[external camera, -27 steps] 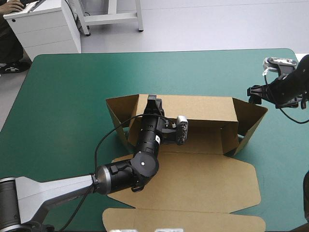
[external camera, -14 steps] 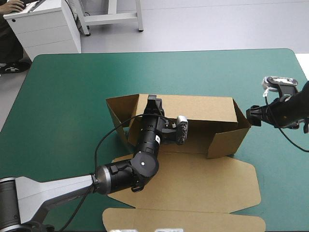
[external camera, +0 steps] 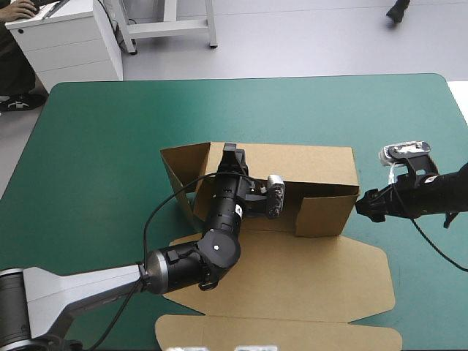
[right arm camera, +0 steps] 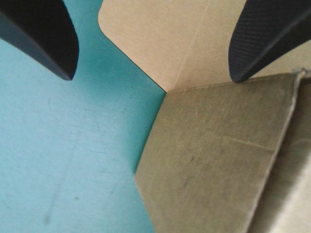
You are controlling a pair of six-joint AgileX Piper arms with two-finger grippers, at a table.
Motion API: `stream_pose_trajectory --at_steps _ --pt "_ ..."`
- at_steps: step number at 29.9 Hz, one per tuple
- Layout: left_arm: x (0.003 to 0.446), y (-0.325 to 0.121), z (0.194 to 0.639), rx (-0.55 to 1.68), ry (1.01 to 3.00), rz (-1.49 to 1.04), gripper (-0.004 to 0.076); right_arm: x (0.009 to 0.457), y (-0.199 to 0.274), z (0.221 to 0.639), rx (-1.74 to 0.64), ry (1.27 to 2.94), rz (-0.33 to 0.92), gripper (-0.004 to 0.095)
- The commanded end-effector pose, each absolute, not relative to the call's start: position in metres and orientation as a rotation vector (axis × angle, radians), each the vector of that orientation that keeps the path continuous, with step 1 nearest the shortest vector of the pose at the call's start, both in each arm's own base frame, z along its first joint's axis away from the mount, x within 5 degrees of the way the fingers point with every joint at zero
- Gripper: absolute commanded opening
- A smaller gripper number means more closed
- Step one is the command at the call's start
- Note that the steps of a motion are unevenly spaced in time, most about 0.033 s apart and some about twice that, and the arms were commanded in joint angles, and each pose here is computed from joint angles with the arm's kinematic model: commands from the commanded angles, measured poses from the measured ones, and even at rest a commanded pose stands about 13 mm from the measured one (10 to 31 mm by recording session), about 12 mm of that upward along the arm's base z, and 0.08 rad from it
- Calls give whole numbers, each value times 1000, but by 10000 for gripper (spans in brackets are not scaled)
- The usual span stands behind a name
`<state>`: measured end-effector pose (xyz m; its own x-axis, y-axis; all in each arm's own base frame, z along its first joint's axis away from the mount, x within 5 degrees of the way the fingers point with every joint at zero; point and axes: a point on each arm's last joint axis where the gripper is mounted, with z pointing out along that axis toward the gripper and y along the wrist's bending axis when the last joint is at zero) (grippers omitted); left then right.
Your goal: Fold the box
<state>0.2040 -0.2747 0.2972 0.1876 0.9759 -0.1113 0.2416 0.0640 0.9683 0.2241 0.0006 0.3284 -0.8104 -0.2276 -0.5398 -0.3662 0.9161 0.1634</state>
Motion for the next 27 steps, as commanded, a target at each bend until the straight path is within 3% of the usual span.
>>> stream_pose_trajectory --at_steps 1,16,27 --pt "202 -267 327 1281 1225 896 -10 223 8 343 -516 2397 405 768" --pt "202 -267 327 1281 1225 896 -10 222 22 334 -589 2340 531 768" --pt "202 -267 327 1281 1225 896 -10 212 31 307 -474 2221 418 768"
